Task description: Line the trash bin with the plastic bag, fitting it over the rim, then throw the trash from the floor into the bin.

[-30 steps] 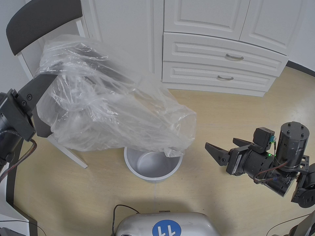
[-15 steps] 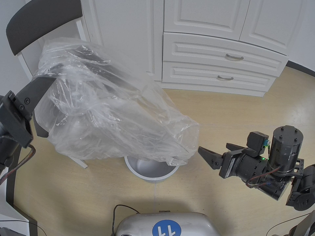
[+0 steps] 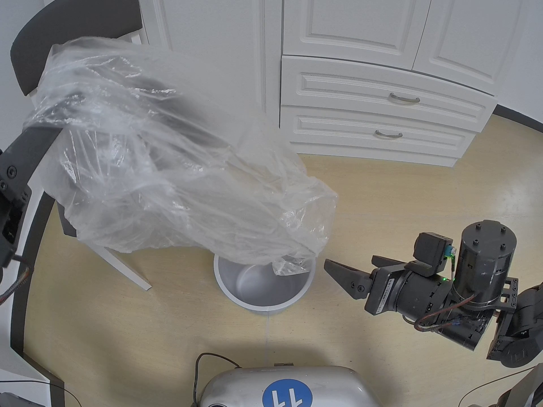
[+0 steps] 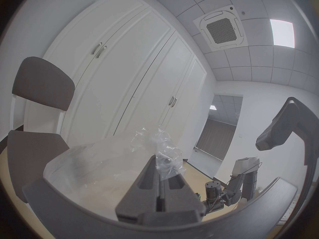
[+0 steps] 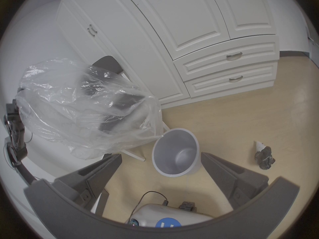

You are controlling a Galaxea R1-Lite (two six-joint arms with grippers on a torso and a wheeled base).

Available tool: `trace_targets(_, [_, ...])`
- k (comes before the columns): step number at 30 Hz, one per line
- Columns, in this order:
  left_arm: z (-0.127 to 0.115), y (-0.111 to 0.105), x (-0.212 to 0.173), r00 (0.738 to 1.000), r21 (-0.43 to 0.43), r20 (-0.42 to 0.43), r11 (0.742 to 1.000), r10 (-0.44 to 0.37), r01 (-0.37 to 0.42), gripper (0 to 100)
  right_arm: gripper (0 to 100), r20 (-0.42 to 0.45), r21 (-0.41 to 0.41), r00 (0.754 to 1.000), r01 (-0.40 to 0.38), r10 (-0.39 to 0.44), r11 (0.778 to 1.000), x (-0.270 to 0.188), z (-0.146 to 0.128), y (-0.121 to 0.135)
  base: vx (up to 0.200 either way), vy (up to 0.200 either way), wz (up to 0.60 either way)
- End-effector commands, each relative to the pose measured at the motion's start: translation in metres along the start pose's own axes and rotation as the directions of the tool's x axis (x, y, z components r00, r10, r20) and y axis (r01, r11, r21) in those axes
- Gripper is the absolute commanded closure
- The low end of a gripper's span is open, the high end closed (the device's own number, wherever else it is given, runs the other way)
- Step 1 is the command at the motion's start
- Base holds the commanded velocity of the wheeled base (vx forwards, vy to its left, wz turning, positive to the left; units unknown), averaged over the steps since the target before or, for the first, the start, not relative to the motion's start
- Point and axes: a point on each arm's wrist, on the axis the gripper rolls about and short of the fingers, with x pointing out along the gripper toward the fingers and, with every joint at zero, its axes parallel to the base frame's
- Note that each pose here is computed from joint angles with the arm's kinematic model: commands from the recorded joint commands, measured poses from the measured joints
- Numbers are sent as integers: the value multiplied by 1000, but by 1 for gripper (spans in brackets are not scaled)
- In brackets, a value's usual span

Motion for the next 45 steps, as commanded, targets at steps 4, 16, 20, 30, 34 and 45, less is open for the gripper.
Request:
trace_targets(4, [4, -3, -3, 1000, -7, 16, 1000, -20, 20, 100, 0, 29, 53, 999, -14, 13, 998, 5, 5, 4, 0, 0, 0])
trace_targets(16, [4, -3, -5, 1000, -6, 16, 1000, -21, 21, 100, 0, 148, 6, 989, -14, 13, 1000, -15, 29, -4, 0, 0, 0])
trace_targets(20, [5, -3, -7, 999, -6, 24, 1000, -24, 24, 100, 0, 134, 7, 991, -9, 8, 1000, -12, 26, -5, 0, 0, 0])
trace_targets(30, [5, -5, -7, 999, -15, 24, 999, -36, 36, 100, 0, 60, -1, 998, 1, -1, 1000, 3, 7, -4, 0, 0, 0])
trace_targets(34, [3, -8, -6, 997, -29, 11, 997, -75, 75, 100, 0, 46, 47, 999, -15, 13, 999, 5, 4, -2, 0, 0, 0])
trace_targets(45, [1, -12, -1, 993, -108, 28, 988, -111, 114, 100, 0, 18, 210, 988, -155, 155, 965, 14, -6, 5, 0, 0, 0])
